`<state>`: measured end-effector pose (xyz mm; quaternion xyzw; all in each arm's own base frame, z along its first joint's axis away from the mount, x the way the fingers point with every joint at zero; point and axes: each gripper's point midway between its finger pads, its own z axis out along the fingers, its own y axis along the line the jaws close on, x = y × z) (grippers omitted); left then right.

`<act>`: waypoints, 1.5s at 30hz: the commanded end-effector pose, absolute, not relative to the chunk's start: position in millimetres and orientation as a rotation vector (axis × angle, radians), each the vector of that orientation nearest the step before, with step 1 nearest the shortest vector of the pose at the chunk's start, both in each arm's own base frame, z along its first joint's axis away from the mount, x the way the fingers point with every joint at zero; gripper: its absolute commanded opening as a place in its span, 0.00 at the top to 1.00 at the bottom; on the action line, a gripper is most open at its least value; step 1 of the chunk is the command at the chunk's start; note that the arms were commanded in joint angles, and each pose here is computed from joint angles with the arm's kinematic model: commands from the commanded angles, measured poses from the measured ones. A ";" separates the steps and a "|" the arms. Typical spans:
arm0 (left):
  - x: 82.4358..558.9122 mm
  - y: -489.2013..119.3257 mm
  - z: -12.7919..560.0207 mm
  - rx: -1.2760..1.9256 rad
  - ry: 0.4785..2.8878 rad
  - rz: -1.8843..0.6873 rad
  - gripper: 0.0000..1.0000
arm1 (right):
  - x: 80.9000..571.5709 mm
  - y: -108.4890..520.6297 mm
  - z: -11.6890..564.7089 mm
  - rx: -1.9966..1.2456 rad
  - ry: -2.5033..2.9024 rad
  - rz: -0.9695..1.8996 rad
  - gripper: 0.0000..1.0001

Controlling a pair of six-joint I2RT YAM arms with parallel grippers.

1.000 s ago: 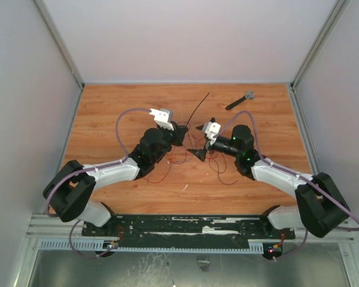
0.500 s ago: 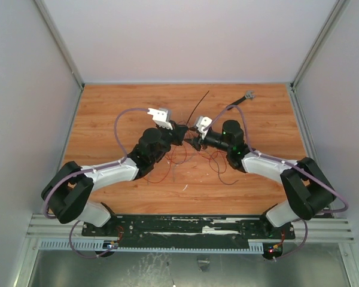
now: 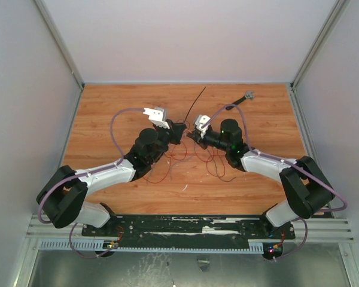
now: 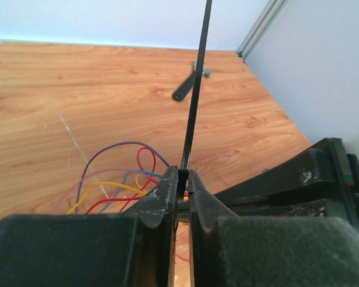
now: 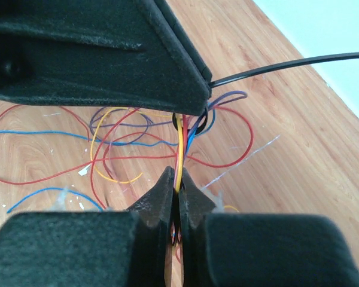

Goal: Zip-tie the wires
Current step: Tie the cable at the center of the board.

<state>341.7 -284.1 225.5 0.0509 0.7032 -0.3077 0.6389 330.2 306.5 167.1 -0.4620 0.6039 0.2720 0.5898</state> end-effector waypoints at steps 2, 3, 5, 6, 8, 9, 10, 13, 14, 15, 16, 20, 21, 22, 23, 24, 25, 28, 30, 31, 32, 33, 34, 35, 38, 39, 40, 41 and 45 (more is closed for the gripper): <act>341.3 -272.1 228.6 0.078 1.599 -0.658 1.00 | 332.4 298.3 198.0 -1.021 1.375 0.574 1.00; 341.7 -269.5 229.2 0.074 1.598 -0.646 1.00 | 332.7 294.0 198.7 -1.011 1.384 0.557 1.00; 342.0 -264.9 231.1 0.065 1.596 -0.625 1.00 | 332.0 285.6 201.0 -0.999 1.400 0.528 1.00; 342.5 -262.1 232.1 0.059 1.595 -0.612 1.00 | 330.7 281.2 202.2 -0.994 1.407 0.519 1.00; 343.2 -257.4 233.2 0.052 1.595 -0.589 1.00 | 326.9 272.8 207.7 -0.983 1.405 0.509 1.00; 343.1 -256.3 233.2 0.050 1.596 -0.584 1.00 | 324.9 269.1 209.8 -0.975 1.405 0.504 1.00; 343.4 -255.0 233.0 0.046 1.598 -0.579 1.00 | 323.8 265.1 210.9 -0.967 1.407 0.495 1.00; 342.5 -253.3 234.9 0.039 1.597 -0.581 1.00 | 323.8 253.5 207.6 -0.955 1.438 0.460 1.00; 342.8 -251.9 237.5 0.033 1.593 -0.582 1.00 | 324.1 250.1 206.5 -0.953 1.449 0.451 1.00; 342.4 -251.2 238.8 0.031 1.592 -0.582 1.00 | 324.3 246.7 205.0 -0.953 1.460 0.441 1.00; 342.1 -250.1 240.9 0.029 1.589 -0.581 1.00 | 325.1 243.0 203.8 -0.948 1.472 0.431 1.00; 340.7 -242.0 248.5 0.016 1.582 -0.556 1.00 | 329.3 225.9 200.5 -0.912 1.516 0.372 1.00; 340.5 -239.3 251.2 0.012 1.579 -0.546 1.00 | 331.0 221.2 200.9 -0.901 1.525 0.355 1.00; 340.3 -236.7 252.7 0.009 1.577 -0.536 1.00 | 332.4 216.7 200.2 -0.891 1.535 0.337 1.00; 340.2 -233.8 254.7 0.004 1.575 -0.526 1.00 | 333.6 212.5 199.4 -0.885 1.544 0.323 1.00; 339.7 -231.3 257.6 0.000 1.570 -0.521 1.00 | 334.5 209.4 199.4 -0.881 1.550 0.311 1.00; 339.2 -228.8 259.7 -0.004 1.566 -0.516 1.00 | 335.0 206.9 198.5 -0.875 1.559 0.303 1.00; 337.7 -223.7 264.2 -0.009 1.558 -0.504 1.00 | 334.6 205.1 200.0 -0.875 1.560 0.302 1.00; 336.7 -220.8 267.4 -0.012 1.552 -0.498 1.00 | 332.6 207.7 199.5 -0.887 1.556 0.319 1.00; 336.5 -219.8 268.0 -0.010 1.551 -0.494 1.00 | 332.1 208.3 197.9 -0.891 1.559 0.325 1.00; 336.5 -218.4 268.1 -0.012 1.552 -0.488 1.00 | 332.2 208.5 196.8 -0.890 1.563 0.327 1.00; 336.3 -217.8 268.8 -0.012 1.551 -0.485 1.00 | 332.7 208.3 195.4 -0.892 1.568 0.325 1.00; 336.7 -216.3 269.3 -0.014 1.551 -0.479 1.00 | 333.4 207.8 193.1 -0.891 1.577 0.321 1.00; 336.5 -215.6 269.4 -0.014 1.551 -0.475 1.00 | 334.9 206.5 191.9 -0.884 1.586 0.313 1.00; 336.4 -213.9 271.6 -0.014 1.548 -0.471 1.00 | 336.6 204.7 190.8 -0.872 1.595 0.304 1.00; 336.3 -213.9 273.0 -0.015 1.545 -0.474 1.00 | 335.6 206.8 192.1 -0.874 1.589 0.319 1.00; 336.5 -214.4 273.4 -0.014 1.545 -0.476 1.00 | 334.1 210.1 194.2 -0.877 1.577 0.341 1.00; 336.7 -215.3 273.4 -0.013 1.545 -0.480 1.00 | 331.6 215.0 196.9 -0.887 1.560 0.371 1.00; 338.7 -219.3 271.3 -0.005 1.552 -0.486 1.00 | 322.4 230.5 204.1 -0.914 1.509 0.480 0.99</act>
